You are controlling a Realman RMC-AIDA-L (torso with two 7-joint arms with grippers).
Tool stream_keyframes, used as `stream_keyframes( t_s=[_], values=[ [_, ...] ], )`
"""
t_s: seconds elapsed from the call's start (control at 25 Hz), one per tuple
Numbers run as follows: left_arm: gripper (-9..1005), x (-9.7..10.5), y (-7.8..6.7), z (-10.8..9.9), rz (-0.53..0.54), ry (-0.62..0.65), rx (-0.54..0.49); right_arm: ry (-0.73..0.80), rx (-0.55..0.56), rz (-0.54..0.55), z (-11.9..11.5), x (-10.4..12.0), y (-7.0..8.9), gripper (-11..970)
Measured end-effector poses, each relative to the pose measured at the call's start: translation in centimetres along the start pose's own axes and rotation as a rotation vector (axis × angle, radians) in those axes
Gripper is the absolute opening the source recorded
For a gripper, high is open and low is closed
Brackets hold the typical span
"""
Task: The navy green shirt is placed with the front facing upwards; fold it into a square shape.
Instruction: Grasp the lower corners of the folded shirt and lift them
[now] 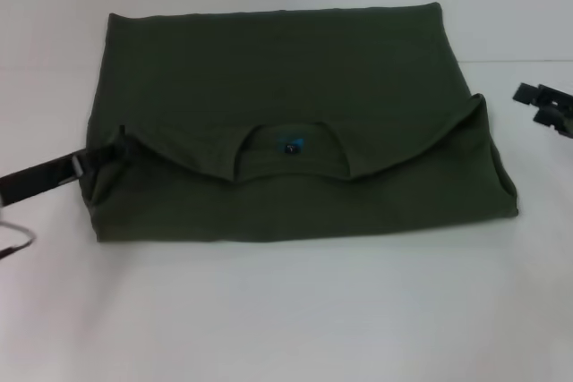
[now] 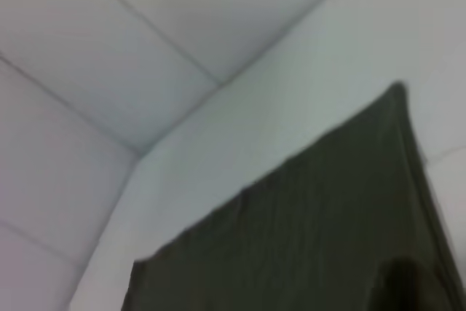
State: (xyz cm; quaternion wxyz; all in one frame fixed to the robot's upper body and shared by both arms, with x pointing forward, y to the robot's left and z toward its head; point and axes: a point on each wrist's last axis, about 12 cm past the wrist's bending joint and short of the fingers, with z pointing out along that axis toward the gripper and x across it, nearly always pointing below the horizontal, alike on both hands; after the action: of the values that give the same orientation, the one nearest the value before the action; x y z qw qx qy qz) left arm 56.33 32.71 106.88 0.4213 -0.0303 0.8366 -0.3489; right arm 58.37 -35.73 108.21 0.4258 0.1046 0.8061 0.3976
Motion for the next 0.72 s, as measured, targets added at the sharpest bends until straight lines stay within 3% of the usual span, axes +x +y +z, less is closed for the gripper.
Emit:
stream_keyframes(
  t_s=[0.12, 0.32, 0.72],
  values=[
    [623, -1.7, 0.4, -2.6, -0.061, 0.170, -0.013, 0.077, 0.001, 0.042, -1.2, -0.9, -0.1, 775],
    [621, -3.7, 1.1, -5.1, -0.069, 0.300, -0.112, 0.139, 0.026, 0.063, -2.9, -1.9, -0.3, 771],
    [616, -3.2, 0.7, -2.5, -0.078, 0.384, -0.131, 0.157, 0.050, 0.061, -3.5, -1.2, -0.9, 766]
  ],
)
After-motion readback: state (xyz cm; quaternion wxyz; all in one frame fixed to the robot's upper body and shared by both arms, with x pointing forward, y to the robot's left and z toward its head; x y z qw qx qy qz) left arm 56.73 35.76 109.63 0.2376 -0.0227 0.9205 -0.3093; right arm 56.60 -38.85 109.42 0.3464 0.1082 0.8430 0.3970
